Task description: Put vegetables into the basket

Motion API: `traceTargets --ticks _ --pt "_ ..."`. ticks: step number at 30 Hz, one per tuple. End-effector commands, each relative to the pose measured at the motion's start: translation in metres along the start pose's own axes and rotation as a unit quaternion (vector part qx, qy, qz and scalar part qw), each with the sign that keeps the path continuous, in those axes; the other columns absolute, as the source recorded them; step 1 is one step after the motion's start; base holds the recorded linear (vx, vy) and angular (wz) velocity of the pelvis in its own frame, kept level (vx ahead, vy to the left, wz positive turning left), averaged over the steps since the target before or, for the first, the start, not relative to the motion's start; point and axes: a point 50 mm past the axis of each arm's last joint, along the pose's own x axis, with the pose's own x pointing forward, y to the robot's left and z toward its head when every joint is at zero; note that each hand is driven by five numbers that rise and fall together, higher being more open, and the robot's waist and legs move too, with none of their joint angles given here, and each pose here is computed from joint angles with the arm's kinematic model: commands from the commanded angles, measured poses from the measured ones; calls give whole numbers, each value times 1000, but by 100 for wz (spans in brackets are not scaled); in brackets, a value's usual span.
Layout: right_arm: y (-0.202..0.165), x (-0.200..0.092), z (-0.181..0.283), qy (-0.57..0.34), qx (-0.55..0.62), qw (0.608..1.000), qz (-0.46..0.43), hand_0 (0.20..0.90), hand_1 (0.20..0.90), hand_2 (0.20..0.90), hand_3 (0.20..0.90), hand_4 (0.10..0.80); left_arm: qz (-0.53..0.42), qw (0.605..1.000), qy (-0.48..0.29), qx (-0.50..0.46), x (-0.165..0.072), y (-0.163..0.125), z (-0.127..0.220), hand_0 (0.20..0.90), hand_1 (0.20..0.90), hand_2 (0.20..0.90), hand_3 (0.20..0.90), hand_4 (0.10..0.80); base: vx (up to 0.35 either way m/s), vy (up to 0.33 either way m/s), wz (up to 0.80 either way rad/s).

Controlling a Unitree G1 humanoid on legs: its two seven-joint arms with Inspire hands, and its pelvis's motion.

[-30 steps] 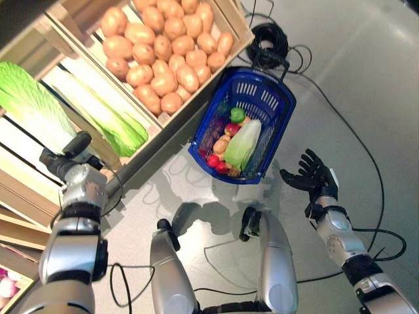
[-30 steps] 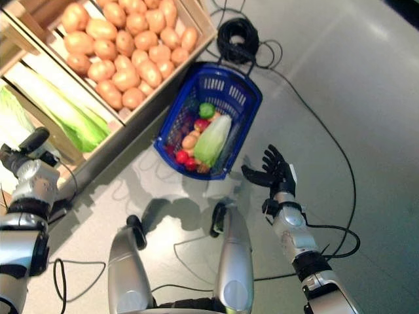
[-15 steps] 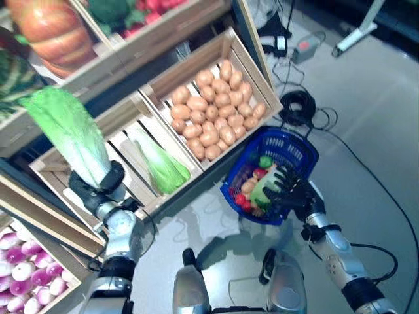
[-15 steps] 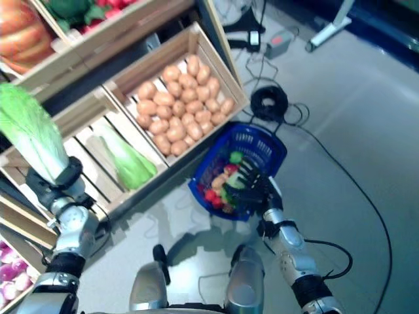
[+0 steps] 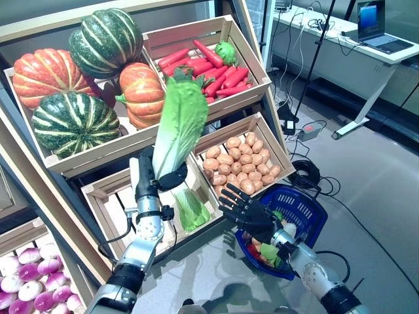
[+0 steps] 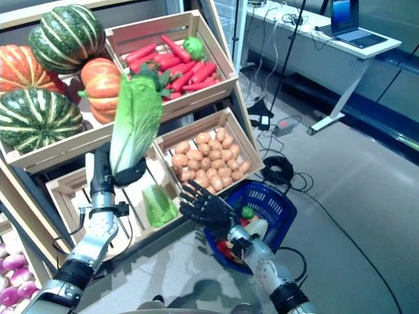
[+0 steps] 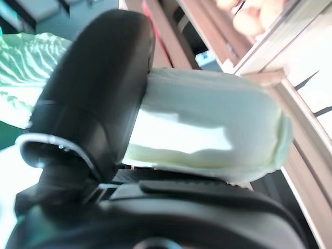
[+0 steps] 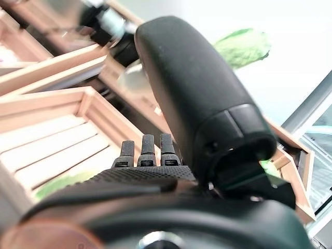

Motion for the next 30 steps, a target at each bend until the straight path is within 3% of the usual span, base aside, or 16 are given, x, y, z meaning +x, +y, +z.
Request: traceTargets --ticks 1,12,30 --pt "62 43 38 -125 42 975 177 900 900 900 900 800 -31 983 -176 40 30 6 61 300 300 300 300 400 33 -46 1" --pt "91 50 61 -209 114 936 258 900 900 900 900 800 -125 962 -216 108 19 -29 64 300 300 300 300 400 16 -21 -1" --pt "106 44 111 -325 45 906 266 900 900 900 900 800 -208 932 -251 157 -2 -53 57 300 300 300 300 400 0 0 0"
